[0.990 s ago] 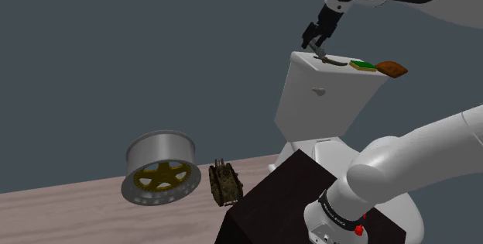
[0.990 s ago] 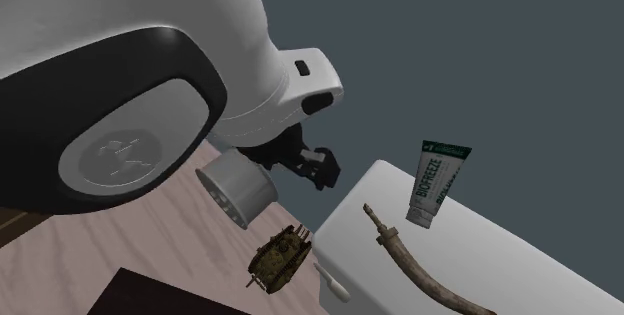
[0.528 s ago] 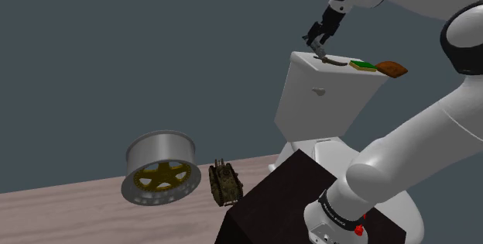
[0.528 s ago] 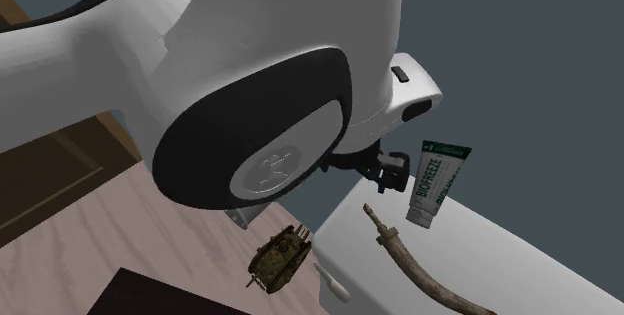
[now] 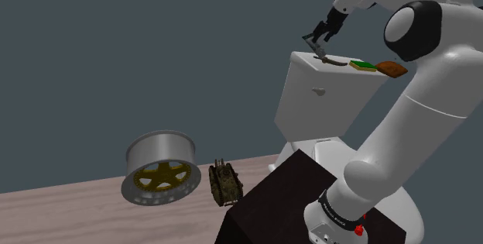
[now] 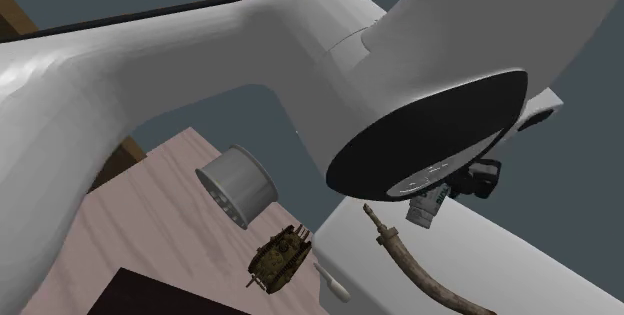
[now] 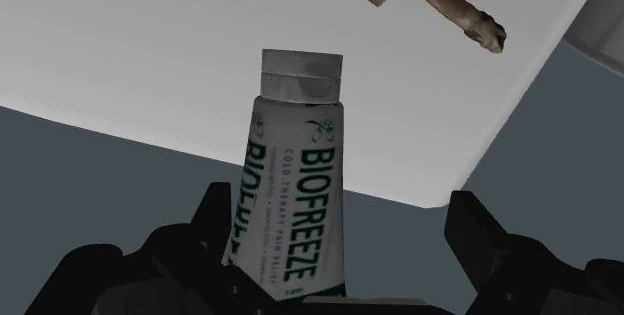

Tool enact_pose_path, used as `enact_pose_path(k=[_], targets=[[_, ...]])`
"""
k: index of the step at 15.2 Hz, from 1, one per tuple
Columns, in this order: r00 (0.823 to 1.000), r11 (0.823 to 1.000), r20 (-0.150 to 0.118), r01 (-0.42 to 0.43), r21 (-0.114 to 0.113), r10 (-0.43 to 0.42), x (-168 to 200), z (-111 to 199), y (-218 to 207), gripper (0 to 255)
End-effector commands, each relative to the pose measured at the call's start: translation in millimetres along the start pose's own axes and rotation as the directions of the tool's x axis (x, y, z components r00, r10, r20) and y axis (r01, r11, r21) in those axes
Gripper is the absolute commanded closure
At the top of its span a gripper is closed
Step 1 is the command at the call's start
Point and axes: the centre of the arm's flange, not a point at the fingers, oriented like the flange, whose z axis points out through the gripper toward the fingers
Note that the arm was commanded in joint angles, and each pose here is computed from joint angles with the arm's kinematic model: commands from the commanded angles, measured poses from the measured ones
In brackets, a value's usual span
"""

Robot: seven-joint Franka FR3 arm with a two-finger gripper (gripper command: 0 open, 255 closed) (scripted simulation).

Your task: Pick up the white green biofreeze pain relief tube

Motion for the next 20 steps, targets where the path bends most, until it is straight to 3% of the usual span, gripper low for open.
enact_pose_path(k=[1,10,11,20], targets=[[1.0,1.0,-0.006,-0.001,-0.001,0.001,9,4,24,0],[1.0,1.0,-0.006,-0.001,-0.001,0.001,-1,42,20,0],[1.0,1.0,-0.006,-0.001,-0.001,0.001,-1,42,19,255],[1.0,1.0,-0.006,-0.001,-0.001,0.001,-1,42,20,255]])
